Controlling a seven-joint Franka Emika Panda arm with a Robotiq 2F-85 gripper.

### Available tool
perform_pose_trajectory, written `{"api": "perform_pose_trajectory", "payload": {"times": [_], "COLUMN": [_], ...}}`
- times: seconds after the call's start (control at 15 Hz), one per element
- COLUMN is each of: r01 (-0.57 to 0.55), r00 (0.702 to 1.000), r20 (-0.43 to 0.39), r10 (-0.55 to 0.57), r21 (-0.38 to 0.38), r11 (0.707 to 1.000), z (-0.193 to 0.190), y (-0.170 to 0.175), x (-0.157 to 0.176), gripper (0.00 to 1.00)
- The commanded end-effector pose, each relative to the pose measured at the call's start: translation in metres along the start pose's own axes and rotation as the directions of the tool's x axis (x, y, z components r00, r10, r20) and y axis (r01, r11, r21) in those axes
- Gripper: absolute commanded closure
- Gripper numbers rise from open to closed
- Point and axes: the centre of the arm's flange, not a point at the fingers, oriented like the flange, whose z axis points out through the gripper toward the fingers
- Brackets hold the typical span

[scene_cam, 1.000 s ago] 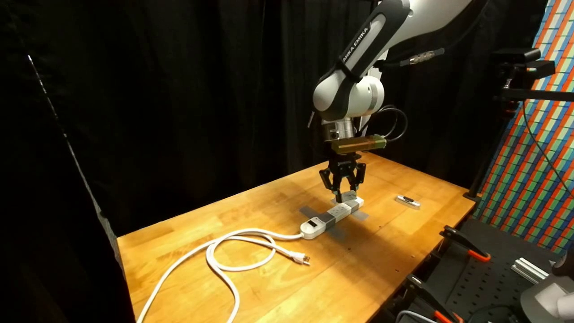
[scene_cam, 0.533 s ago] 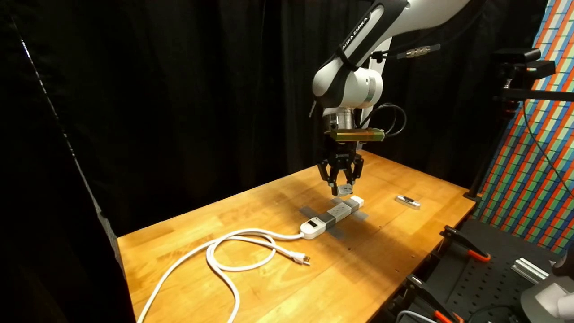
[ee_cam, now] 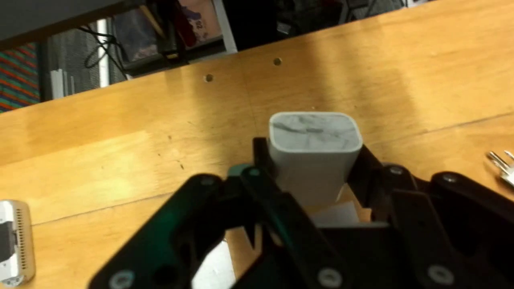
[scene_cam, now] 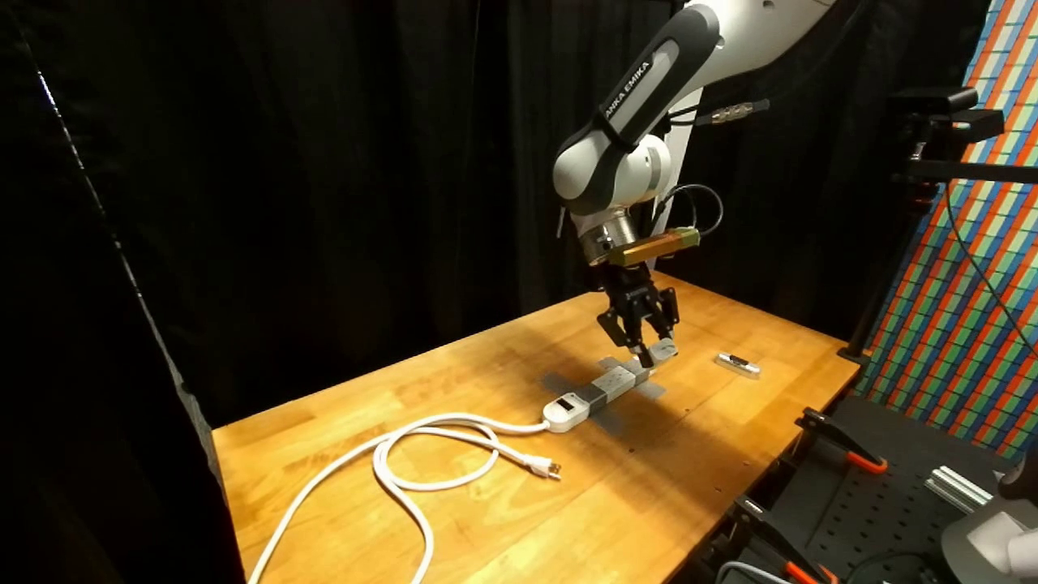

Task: Plug the charger head into the extension cord

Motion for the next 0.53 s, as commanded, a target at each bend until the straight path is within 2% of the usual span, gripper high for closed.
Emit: {"api": "perform_pose_trajectory", "payload": {"times": [0.0,0.2,0.47], "r01": [0.078,0.184,0.334], "r00": [0.993,0.977,0.940], "r20": [0.105,0.159,0.206], "r10": [-0.062,-0.144,-0.271], "r21": [-0.162,-0.277,-0.403], "r11": [0.984,0.943,0.852], "z": [-0.023,-0.038,-0.057], "y": [0.007,0.021,0.032], "x": [0.001,0.002,0.016], "gripper": [0.77,0.77,0.77]}}
